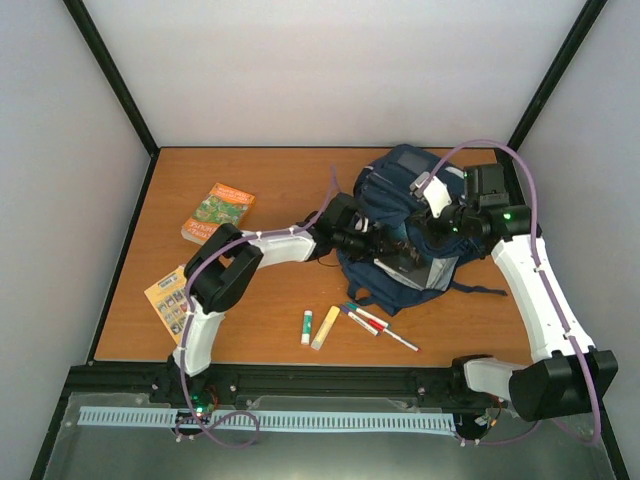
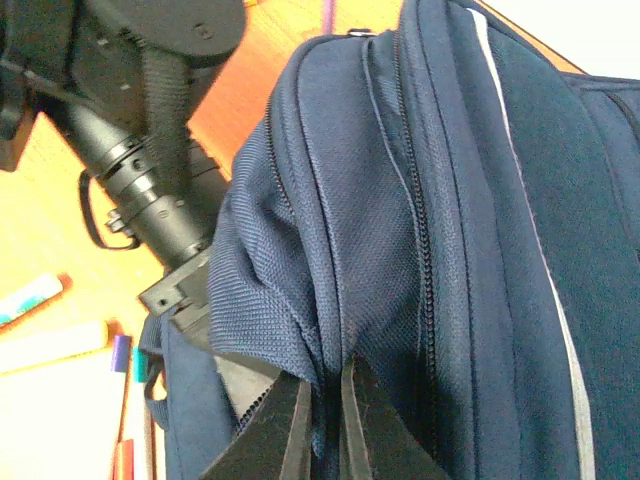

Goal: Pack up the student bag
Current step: Place the book in the student bag.

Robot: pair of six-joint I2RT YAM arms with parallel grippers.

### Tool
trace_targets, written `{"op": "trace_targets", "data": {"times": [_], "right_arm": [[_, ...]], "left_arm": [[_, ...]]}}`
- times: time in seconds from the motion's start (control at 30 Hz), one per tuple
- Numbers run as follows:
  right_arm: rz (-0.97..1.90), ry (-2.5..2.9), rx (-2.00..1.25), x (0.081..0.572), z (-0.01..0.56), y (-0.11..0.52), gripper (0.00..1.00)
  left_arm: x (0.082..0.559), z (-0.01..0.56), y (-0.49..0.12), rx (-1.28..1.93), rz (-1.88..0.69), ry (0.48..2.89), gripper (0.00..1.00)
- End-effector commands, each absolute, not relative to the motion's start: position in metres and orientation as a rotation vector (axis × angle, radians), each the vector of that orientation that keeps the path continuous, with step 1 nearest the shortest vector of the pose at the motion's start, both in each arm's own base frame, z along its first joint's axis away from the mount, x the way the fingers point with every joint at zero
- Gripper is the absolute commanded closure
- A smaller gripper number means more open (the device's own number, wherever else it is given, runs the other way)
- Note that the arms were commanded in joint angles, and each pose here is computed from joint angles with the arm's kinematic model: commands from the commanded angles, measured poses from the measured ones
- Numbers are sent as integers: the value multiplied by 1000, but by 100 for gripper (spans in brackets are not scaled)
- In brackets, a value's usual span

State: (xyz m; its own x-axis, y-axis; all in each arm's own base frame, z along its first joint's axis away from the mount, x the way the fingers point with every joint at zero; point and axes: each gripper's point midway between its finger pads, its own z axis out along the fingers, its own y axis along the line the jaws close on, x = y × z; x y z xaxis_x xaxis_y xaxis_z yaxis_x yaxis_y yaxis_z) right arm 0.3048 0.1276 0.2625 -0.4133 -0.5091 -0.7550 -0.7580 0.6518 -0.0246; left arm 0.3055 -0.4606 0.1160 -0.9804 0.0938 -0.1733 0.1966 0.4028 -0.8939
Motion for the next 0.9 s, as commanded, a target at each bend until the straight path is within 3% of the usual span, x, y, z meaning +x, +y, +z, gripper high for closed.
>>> {"op": "trace_targets", "data": {"times": [0.0,0.3,0.5,0.87], "right_arm": [[487,1941,-1083,295,282,147,97],[378,2105,-1054,300,210,127,96],[482,2144,-1041,297,183,136,59],[396,2195,-1035,300,156,134,44]], "left_arm": [[337,163,-479,440,-1670,2326,99],[336,118,-474,398,-1676,2379,99],[333,112,-475,400,-1698,2390,99],[333,113,-477,398,-1729,2391,99]]}}
